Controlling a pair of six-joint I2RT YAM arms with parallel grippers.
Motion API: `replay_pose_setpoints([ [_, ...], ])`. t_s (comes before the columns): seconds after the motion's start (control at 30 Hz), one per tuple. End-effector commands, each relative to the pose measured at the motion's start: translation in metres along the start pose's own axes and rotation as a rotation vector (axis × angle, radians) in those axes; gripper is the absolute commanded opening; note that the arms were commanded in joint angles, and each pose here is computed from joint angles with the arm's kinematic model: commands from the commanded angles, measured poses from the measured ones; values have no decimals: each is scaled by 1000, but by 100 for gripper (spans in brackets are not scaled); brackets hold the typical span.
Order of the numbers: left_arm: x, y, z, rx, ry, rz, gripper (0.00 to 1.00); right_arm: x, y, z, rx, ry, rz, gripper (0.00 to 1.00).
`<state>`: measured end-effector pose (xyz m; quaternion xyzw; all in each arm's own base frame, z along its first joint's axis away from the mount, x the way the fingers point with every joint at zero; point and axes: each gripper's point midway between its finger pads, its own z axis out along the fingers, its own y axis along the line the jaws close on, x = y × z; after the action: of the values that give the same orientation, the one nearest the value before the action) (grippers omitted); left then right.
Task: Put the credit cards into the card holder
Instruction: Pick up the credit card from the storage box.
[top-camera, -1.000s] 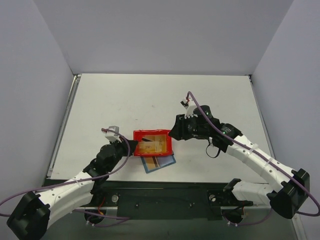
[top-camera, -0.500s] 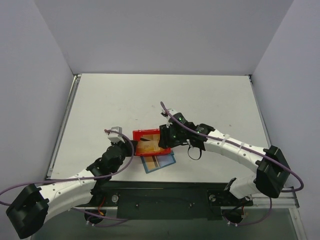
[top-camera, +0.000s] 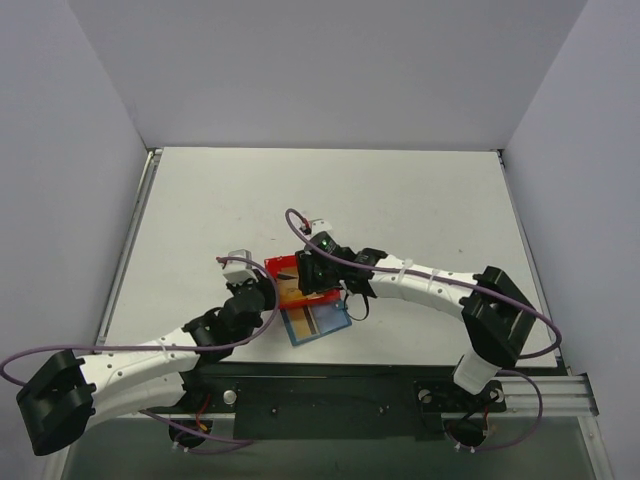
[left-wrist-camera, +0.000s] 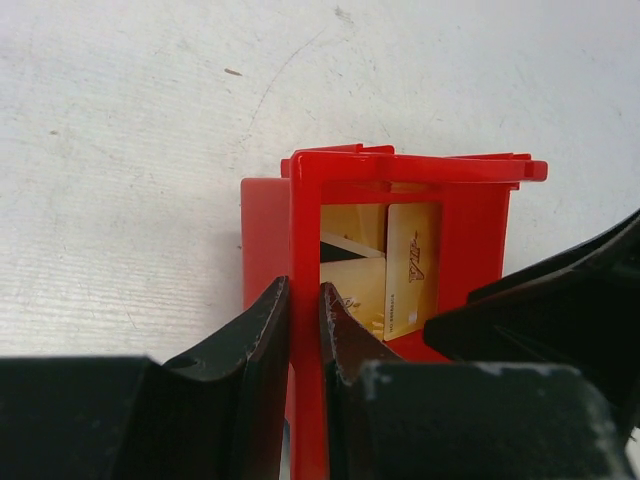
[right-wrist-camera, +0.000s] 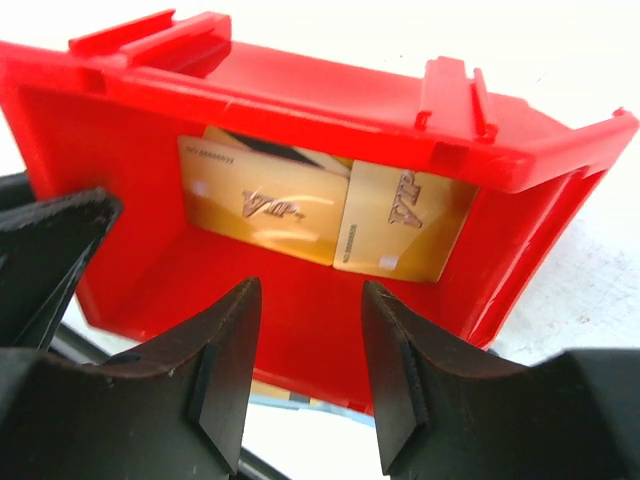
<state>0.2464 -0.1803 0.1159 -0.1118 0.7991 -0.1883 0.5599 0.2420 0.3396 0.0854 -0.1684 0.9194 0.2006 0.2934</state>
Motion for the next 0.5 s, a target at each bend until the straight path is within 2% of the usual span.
replay_pose_setpoints([
  [0.0,-27,-13,-1,-40,-78,-84,0,-26,-5,7,99,-107,9,41],
  [0.3,-29,-18,-3,-56,-81,-104,0,-25,-16,26,228,-160,-12,44],
  [0.47,-28,-21,-4,-51,-76,-109,0,-34,-12,29,243,-245,-8,44],
])
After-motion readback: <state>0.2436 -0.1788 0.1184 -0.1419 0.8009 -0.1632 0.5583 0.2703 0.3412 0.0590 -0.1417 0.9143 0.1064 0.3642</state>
